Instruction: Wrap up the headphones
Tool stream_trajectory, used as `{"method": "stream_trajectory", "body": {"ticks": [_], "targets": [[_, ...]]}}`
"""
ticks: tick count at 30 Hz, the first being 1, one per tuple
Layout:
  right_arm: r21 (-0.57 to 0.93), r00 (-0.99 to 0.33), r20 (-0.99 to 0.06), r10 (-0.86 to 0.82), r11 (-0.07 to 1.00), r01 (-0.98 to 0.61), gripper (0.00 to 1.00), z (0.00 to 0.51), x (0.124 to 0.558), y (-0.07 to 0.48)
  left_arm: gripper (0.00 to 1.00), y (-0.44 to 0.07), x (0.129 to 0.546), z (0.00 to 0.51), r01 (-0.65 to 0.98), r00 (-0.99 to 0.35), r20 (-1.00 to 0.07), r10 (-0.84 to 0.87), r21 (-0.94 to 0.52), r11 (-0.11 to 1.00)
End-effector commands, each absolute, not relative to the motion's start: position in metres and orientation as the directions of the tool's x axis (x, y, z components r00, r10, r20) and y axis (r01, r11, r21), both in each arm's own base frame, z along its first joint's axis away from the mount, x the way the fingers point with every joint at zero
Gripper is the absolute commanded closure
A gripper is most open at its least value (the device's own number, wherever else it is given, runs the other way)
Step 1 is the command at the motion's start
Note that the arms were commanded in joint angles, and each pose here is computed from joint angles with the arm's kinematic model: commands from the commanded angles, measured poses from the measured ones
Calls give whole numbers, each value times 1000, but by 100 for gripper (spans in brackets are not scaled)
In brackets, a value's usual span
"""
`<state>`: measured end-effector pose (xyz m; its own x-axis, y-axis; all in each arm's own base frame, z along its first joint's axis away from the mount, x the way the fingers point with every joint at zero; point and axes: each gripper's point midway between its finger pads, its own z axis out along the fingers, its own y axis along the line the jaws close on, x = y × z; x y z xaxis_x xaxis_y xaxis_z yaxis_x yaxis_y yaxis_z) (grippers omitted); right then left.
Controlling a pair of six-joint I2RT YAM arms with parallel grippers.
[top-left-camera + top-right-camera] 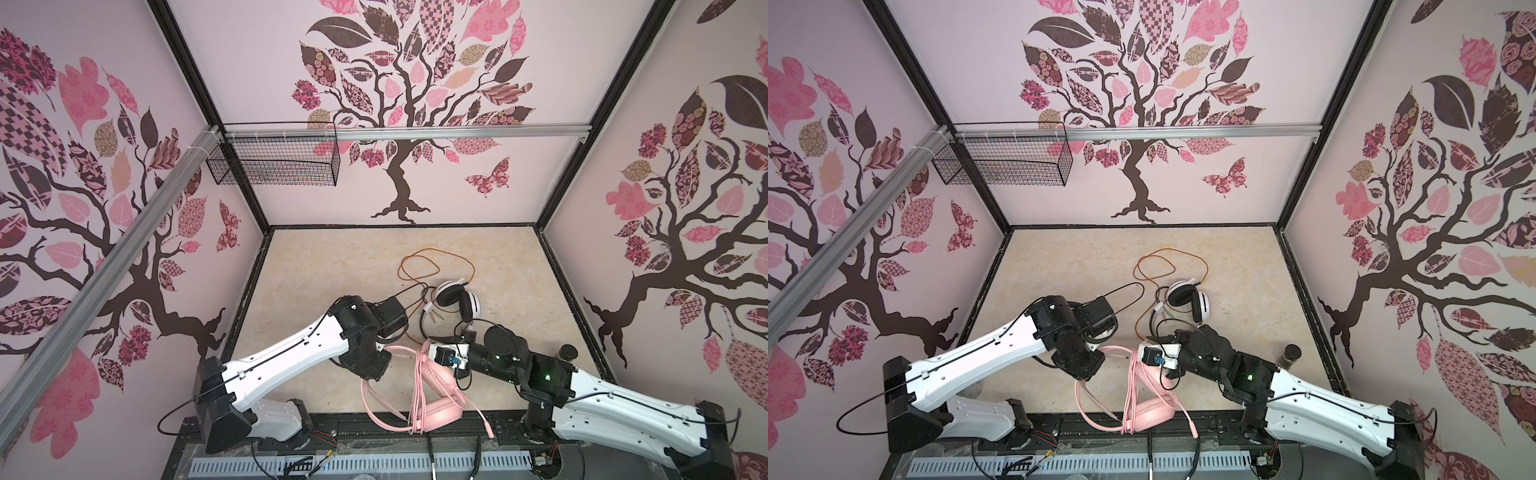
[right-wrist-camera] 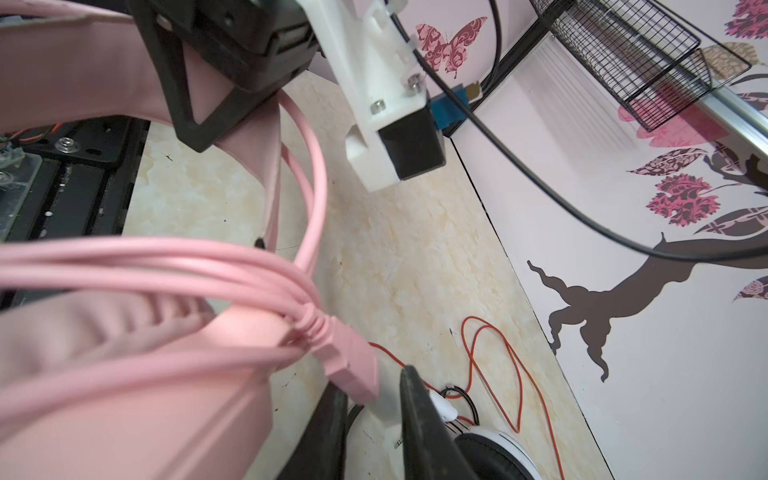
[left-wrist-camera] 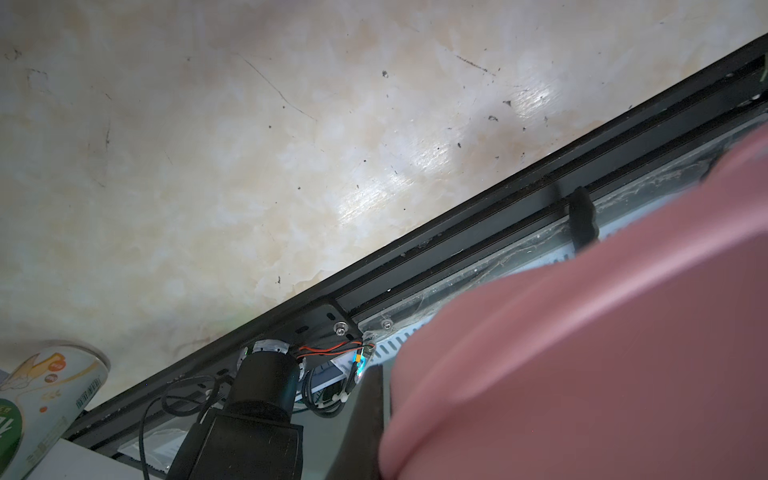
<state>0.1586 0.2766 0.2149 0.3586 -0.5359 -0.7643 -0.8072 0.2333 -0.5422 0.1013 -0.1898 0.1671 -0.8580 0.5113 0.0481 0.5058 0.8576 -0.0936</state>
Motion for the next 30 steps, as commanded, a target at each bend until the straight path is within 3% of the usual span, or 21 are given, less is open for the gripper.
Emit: {"method": "stream_trajectory", "body": {"ticks": [1,8,15,18,19,24,30], "targets": [[-525,364,-793,-488,245,-815,75,229,171,293,100,-213,105,165,483,-871,1,491,-184,856],[-495,345,-809,-475,237,-836,74,220,177,306,100,-219,110,168,483,-874,-50,484,-209,850],[-496,335,-806,-489,246,-833,72,214,177,300,100,-213,105,161,481,-873,-21,487,-206,852],[-498,314,-802,-508,279,-821,67,211,183,296,100,-213,102,160,479,-873,-11,488,-212,852],[-500,302,-801,-516,300,-813,59,211,187,294,100,-213,102,160,478,-873,-10,487,-214,852],[-449,120,-815,-566,488,-749,57,212,225,275,100,-215,99,159,471,-875,-1,484,-231,852],[-289,-240,-817,-525,732,-617,56,204,279,235,100,-214,97,157,454,-881,20,473,-242,857]]}}
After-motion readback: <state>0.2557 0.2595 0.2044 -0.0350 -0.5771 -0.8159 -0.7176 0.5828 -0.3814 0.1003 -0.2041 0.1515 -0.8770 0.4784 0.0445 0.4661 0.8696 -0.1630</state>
